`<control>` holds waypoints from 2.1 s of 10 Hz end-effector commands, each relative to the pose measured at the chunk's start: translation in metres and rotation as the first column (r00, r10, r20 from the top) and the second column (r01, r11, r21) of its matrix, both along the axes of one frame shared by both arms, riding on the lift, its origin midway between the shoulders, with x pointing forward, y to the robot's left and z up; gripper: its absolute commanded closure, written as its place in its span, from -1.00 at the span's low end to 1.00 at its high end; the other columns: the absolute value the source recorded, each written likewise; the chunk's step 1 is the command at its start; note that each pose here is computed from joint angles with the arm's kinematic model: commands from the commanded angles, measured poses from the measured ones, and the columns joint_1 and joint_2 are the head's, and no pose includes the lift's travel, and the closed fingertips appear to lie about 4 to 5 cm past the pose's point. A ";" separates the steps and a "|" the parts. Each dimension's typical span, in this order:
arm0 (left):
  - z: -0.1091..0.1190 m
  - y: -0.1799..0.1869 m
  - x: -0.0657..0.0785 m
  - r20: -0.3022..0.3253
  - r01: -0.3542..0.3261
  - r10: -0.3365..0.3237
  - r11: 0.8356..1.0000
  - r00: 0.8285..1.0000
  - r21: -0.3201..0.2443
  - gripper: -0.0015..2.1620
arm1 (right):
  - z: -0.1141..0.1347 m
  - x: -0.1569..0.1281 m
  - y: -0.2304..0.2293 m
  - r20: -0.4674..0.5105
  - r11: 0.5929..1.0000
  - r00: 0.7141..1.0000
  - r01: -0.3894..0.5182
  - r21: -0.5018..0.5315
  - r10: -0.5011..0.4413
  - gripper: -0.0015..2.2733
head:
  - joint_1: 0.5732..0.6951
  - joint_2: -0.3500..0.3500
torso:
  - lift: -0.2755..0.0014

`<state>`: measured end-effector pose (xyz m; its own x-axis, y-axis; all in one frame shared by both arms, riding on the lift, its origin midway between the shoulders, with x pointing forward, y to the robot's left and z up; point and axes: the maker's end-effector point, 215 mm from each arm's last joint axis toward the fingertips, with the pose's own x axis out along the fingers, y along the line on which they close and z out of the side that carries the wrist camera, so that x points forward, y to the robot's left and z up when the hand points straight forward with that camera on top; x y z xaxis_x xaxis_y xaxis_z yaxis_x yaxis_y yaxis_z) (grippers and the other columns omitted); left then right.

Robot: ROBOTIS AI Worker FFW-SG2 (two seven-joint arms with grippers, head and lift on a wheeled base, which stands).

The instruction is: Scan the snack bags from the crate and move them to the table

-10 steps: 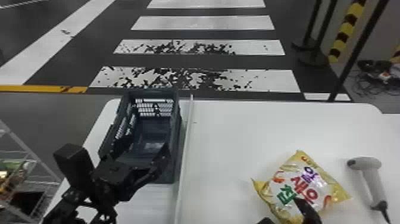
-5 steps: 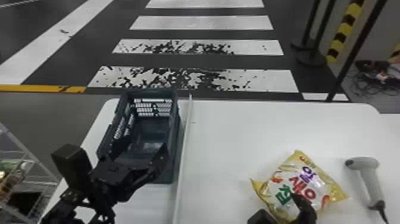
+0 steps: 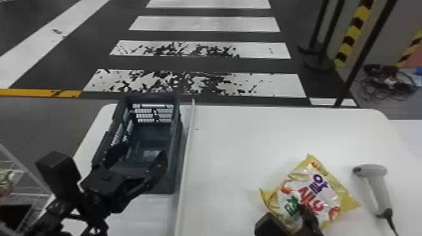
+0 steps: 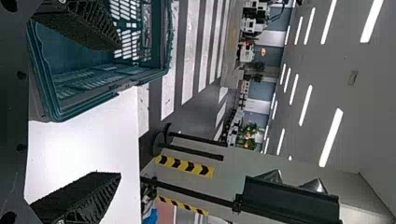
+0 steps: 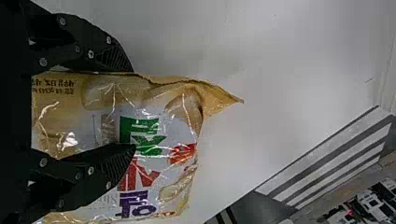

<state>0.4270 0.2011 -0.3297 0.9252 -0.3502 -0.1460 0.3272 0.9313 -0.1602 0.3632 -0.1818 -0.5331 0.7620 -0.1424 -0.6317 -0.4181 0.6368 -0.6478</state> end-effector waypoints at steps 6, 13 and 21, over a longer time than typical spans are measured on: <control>-0.001 -0.001 -0.001 -0.001 -0.003 0.003 1.000 1.000 -0.015 -0.98 | 0.053 0.012 0.020 0.188 0.991 0.982 -0.060 0.120 0.037 0.97 | 1.00 0.11 | 0.30; -0.001 -0.012 -0.003 -0.002 0.025 -0.025 1.000 1.000 -0.017 -0.97 | 0.154 0.056 0.020 0.226 0.553 0.915 -0.003 0.833 -0.335 0.97 | 1.00 0.19 | 0.30; 0.002 -0.014 -0.001 0.006 0.031 -0.031 0.999 1.000 -0.024 -0.97 | 0.119 0.063 -0.053 -0.177 -0.166 0.855 0.108 0.980 -0.487 0.97 | 1.00 -0.14 | 0.30</control>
